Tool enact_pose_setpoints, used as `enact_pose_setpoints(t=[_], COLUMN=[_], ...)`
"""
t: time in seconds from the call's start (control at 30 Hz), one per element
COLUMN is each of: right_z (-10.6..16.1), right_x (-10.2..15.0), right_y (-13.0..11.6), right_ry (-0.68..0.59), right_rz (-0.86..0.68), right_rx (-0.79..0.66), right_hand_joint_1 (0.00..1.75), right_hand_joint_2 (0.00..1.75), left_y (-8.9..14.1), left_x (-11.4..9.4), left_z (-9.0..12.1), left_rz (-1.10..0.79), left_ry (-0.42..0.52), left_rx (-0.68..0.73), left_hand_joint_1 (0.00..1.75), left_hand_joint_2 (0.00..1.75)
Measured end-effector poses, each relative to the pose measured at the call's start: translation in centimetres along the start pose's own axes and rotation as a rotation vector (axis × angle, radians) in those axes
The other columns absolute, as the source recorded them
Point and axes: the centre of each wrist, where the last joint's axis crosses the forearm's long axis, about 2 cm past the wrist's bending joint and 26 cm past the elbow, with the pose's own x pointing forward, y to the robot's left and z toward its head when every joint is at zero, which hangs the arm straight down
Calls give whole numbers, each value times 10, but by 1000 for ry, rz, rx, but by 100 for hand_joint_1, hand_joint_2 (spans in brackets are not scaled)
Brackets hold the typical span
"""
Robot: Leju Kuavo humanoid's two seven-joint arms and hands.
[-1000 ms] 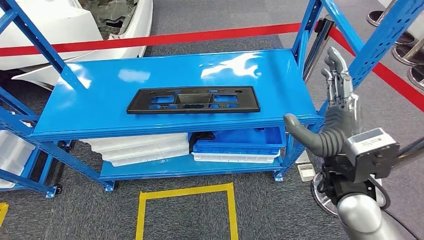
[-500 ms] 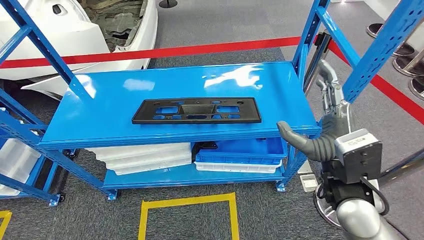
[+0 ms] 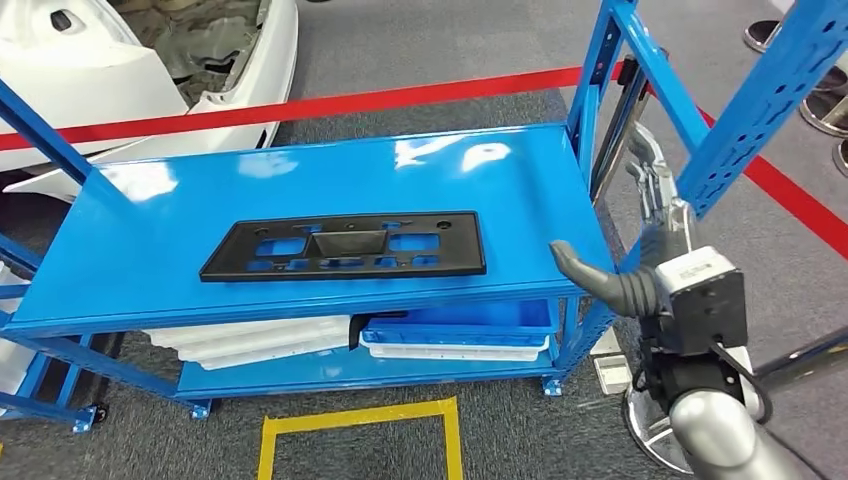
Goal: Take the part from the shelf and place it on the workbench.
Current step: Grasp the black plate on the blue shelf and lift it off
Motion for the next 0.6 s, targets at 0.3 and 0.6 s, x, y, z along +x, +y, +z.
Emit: enact_pose_setpoints(t=[0.3,0.6], right_z=[-4,-5], right_x=[0,0], right_y=[0,-1], right_ry=[-10,-12], right_rz=[-7,-4], right_rx=[14,13], right_hand_joint_1=[0,0], right_hand_joint_2=[175,175], left_y=[6,1], left_x=[-6,-2], left_z=[2,1], left_rz=[9,18], left_ry=[28,16], left_rx=[25,15], left_hand_joint_1=[0,0], left_hand_joint_2=[0,0])
